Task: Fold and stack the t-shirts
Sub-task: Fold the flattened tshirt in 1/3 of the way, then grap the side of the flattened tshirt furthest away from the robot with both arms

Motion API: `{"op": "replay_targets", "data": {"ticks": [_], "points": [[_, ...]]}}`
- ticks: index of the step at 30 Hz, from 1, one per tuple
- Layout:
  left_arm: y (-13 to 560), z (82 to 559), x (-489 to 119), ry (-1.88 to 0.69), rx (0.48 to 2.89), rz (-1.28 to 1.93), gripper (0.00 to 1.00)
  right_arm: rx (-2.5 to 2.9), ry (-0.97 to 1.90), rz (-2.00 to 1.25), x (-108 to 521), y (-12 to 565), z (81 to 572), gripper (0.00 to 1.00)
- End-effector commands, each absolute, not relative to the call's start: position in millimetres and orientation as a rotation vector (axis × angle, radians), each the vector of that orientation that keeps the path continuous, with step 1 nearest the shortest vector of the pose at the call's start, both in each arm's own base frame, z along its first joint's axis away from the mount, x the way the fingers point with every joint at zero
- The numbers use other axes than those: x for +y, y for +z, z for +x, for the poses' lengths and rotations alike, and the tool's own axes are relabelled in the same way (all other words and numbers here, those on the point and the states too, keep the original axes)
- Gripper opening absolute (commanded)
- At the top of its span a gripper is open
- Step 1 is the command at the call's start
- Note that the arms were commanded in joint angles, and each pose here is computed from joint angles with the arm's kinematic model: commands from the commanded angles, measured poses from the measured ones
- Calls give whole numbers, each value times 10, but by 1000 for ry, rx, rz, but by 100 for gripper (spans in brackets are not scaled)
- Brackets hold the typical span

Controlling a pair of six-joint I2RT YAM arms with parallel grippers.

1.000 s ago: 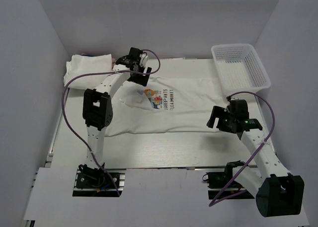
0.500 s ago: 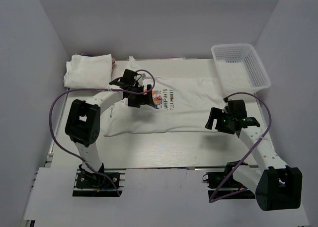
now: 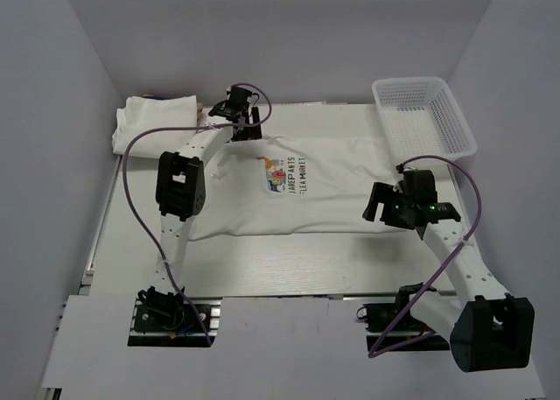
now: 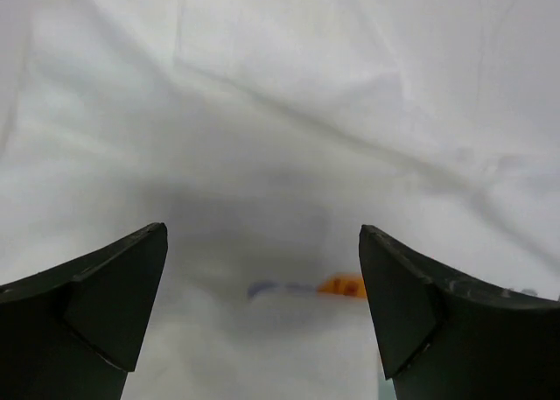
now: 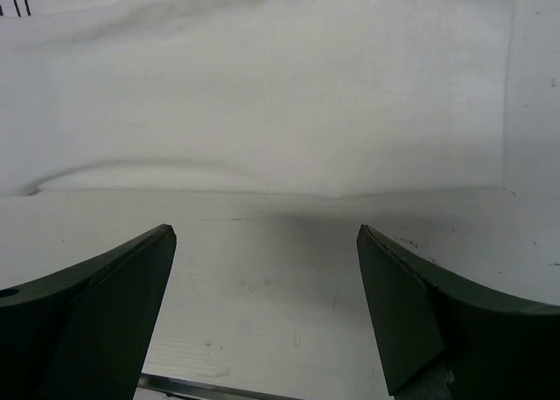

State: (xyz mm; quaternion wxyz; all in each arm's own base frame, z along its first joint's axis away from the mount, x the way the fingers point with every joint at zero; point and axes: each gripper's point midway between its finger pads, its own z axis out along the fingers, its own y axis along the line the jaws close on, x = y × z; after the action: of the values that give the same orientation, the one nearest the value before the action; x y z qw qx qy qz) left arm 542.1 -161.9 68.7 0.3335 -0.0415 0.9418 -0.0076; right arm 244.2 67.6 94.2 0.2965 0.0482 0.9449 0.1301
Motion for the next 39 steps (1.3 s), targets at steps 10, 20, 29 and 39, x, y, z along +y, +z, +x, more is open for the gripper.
{"op": "replay_targets", "data": {"ticks": [10,20,29,39], "points": [[1818,5435,-1539,-81,2237,-198,100,2390,317,83,645,1251,2668,90],[1304,4022,-1227,-131,2377,-336,100,2420,329,175,711,958,3043,90],[360,3085,-896,45,2646,-598,100,2602,198,188,676,360,3109,90],[78,1909,-889,31,2963,-772,100,2810,223,351,653,82,2003,90]]}}
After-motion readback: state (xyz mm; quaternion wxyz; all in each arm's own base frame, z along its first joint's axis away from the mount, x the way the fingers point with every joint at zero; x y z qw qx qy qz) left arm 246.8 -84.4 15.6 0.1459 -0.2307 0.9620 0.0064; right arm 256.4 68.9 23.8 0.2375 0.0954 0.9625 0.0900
